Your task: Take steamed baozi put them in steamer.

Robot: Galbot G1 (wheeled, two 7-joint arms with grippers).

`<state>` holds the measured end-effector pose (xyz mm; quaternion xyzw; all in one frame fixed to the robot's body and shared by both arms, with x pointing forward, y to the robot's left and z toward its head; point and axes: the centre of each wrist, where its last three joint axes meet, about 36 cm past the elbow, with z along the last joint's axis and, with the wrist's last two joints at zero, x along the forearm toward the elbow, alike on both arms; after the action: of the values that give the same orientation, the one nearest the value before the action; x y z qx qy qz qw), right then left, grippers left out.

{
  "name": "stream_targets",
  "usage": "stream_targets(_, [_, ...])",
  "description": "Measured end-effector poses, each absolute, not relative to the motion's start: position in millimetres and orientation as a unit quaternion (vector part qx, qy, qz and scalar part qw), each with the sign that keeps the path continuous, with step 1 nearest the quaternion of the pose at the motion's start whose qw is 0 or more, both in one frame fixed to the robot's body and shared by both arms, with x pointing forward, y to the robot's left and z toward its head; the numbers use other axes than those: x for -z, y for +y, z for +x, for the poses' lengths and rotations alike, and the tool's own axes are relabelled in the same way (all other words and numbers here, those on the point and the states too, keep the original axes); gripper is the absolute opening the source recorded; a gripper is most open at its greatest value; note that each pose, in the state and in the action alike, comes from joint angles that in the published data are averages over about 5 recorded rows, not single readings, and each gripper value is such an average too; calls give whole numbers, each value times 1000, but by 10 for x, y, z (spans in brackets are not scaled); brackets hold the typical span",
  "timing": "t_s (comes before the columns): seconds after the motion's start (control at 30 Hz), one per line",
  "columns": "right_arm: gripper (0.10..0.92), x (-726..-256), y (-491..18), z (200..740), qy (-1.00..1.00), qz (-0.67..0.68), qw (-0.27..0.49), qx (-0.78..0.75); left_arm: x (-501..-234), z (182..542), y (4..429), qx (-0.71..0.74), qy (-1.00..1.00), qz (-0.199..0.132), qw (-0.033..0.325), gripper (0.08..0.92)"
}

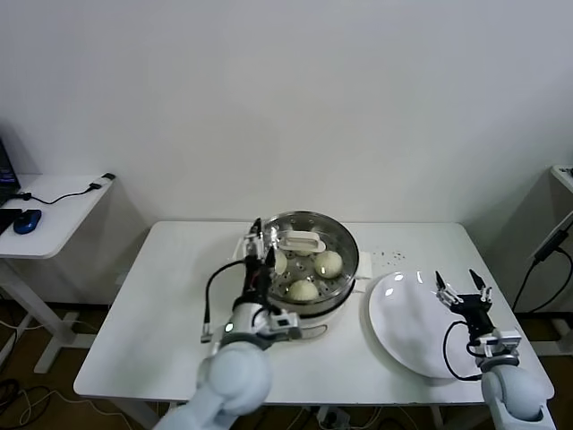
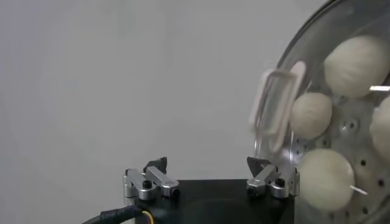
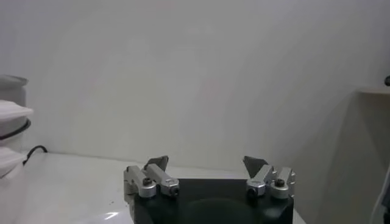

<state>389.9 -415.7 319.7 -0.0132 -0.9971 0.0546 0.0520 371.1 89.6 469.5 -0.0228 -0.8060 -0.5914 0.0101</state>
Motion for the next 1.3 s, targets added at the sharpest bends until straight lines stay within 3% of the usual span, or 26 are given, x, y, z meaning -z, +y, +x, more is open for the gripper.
stream_targets(0.2, [823, -3253, -4109, 3910, -997, -6, 58, -59, -4735, 3633, 1450, 509, -858, -16, 64, 823])
stream_targets(0.37, [823, -3307, -4060, 3905, -997, -1, 55, -55, -4717, 3568, 1917, 397, -912, -35, 90, 823])
stream_targets(0.6, [823, -3359, -3989, 3877, -997, 9, 53, -50, -4520, 3416, 2491, 213, -974, -47, 68, 823])
stream_targets(0.93, [823, -3364, -3888, 3808, -997, 24, 53, -41, -4057, 3076, 2905, 89, -995, 14, 37, 823])
stream_targets(1.3, [823, -3375, -3904, 3694, -997, 30, 56, -37, -3865, 2890, 2982, 66, -997, 43, 25, 823])
